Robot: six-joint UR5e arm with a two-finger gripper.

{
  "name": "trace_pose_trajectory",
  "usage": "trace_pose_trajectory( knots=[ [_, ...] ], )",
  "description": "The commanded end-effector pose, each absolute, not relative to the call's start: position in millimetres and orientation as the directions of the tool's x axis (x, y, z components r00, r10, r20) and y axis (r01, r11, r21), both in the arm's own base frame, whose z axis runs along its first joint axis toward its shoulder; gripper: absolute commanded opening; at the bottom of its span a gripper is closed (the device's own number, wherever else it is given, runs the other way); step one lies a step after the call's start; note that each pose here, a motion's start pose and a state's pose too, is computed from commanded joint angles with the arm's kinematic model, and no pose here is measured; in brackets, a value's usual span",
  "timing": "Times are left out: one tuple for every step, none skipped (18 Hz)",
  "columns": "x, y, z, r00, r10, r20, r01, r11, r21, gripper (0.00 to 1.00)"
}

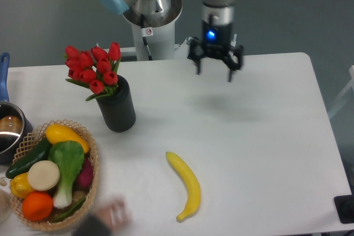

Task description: Insert the flowers into the vase

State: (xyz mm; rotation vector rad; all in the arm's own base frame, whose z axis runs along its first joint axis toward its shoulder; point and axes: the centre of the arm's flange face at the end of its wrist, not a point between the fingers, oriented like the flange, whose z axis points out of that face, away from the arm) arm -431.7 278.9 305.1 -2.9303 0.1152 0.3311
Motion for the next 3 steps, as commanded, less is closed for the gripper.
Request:
trace_pose_trajectory(
  knots=[
    [-440.5, 281.8, 300.3, 0.973, -0.057, -0.222, -0.097, -0.980, -0.174, 1.00],
    [-449.0, 283.6, 297.4, 0.973, -0.058, -0.222, -0.095, -0.983, -0.159, 1.00],
    [-454.9, 285.2, 296.3, 0.972, -0.061, -0.226, -0.095, -0.985, -0.143, 1.00]
  ],
)
